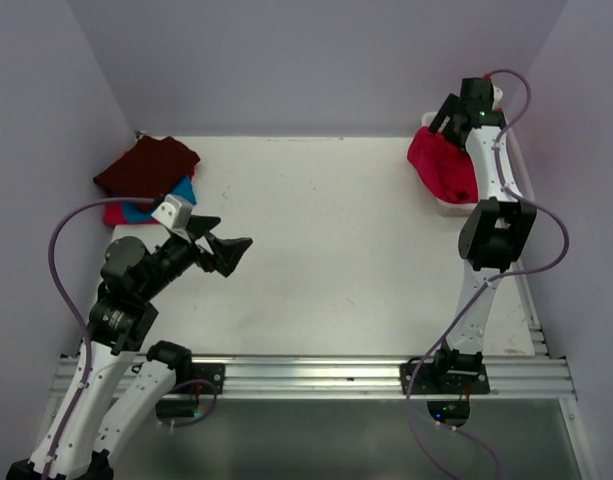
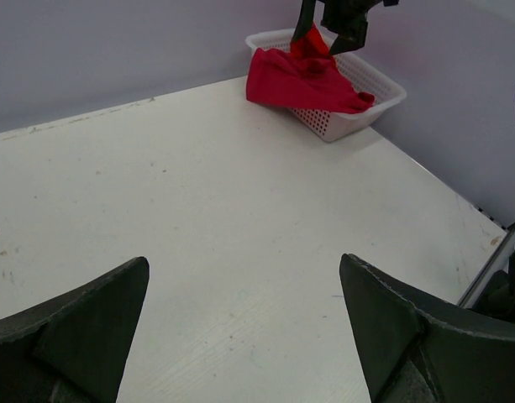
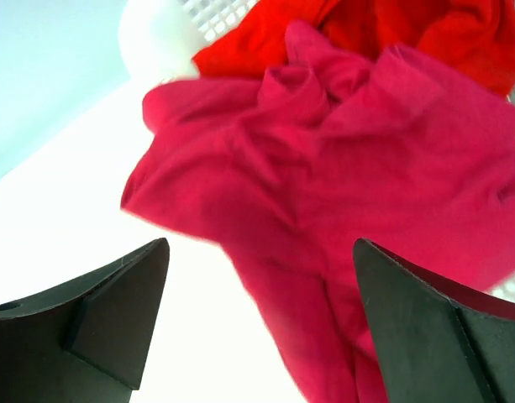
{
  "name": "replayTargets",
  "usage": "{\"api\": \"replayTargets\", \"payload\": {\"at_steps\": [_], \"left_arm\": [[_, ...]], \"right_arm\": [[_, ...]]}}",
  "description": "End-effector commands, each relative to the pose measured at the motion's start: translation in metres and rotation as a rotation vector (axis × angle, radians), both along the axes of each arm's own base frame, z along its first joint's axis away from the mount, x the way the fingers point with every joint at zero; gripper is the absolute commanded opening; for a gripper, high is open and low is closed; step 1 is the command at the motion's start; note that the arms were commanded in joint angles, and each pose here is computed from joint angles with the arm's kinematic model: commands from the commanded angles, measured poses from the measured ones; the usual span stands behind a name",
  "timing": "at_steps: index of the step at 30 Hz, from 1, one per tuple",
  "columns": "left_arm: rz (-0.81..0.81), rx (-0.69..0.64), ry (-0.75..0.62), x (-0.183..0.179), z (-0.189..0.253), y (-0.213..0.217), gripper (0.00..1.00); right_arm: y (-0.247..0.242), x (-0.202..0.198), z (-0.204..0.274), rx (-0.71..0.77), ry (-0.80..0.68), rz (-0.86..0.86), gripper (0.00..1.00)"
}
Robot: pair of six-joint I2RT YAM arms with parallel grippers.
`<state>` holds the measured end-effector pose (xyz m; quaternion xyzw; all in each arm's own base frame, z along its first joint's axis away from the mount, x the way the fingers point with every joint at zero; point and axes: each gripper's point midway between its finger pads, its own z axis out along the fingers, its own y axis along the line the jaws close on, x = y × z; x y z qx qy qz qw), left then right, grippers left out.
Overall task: Fold and stack the t-shirts
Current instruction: Grab the tshirt from the pile
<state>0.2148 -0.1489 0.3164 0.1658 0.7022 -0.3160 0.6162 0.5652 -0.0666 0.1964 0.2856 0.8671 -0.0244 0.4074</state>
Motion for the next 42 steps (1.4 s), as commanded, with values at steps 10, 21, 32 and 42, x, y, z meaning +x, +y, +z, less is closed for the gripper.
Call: {"api": "replayTargets", "payload": {"at_steps": [10,21,32,42], "left_arm": [[0.008,0.016,0.007,-0.006,-0.005,0.003,1.0],[-0.007,-0.001,0.04,-0.006,-0.013,0.0,1.0],[-0.019,-0.011,0.041,-0.009,-0.01,-0.002,1.0],[-0.025,-0.01,0.055,-0.008,-0.018,-0.004,1.0]], "right_arm": [[-0.044,0.012,-0.063,-0.11,0.088,-0.147,0.95],[-0.066,0.026,-0.088,-0.103,0.113,-0.163,0.36],[-0.066,0.014,-0.07,-0.123,0.057,-0.158,0.38],[-0.065,0.026,-0.025,-0.121,-0.052,-0.148,0.78]]}}
